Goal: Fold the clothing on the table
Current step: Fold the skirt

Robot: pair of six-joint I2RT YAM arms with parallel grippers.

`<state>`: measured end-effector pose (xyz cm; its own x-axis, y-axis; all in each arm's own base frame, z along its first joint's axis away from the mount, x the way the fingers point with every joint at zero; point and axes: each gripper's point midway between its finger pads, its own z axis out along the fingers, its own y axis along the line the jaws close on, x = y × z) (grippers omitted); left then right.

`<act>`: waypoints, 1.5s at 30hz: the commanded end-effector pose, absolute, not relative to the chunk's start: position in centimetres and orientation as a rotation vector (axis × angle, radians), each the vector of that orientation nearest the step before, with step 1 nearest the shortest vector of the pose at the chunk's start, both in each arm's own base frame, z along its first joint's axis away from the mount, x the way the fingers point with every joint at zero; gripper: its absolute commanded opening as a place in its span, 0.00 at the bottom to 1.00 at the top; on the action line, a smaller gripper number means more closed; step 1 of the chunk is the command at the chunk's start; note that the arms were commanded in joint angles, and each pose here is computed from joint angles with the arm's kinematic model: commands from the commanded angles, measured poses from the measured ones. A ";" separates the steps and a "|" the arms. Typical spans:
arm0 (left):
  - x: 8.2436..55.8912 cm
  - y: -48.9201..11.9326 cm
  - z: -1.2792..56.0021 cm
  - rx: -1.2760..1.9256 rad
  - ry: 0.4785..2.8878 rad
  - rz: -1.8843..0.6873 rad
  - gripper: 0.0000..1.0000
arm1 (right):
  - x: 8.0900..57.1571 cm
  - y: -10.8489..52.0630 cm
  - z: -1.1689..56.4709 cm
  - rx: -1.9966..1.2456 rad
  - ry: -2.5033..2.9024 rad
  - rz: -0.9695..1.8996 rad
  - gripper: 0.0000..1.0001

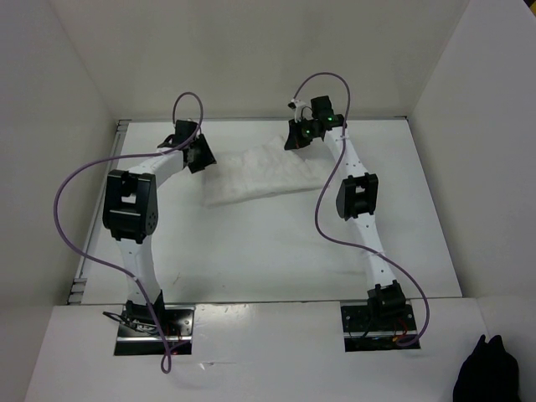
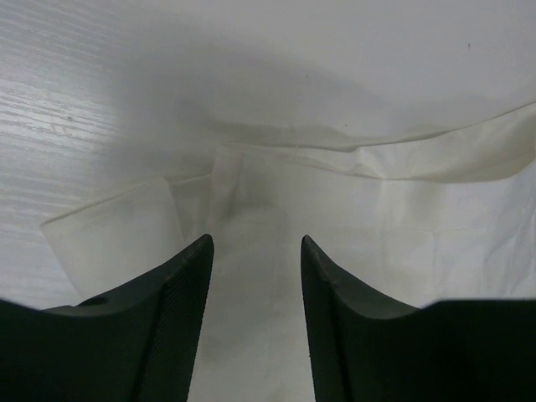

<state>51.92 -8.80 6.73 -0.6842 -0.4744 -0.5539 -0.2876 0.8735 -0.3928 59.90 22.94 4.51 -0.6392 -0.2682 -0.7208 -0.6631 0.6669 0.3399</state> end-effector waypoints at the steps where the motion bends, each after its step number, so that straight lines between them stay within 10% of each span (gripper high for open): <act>1: 53.9 -9.3 8.2 -0.469 2.284 -0.317 0.52 | 59.8 23.8 6.8 -0.727 2.188 0.825 0.00; 38: 54.6 -9.3 5.1 -0.333 2.332 -0.214 0.49 | 59.3 24.0 6.6 -0.733 2.197 0.856 0.00; 45: 55.0 -9.7 5.4 -0.325 2.312 -0.214 0.08 | 59.4 23.9 6.5 -0.718 2.208 0.844 0.00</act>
<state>53.20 -8.87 3.60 -0.7108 -0.3015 -0.6355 -0.2030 0.9530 -0.2251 59.43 23.23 4.59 -0.6466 -0.2659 -0.7150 -0.6681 0.6498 0.3625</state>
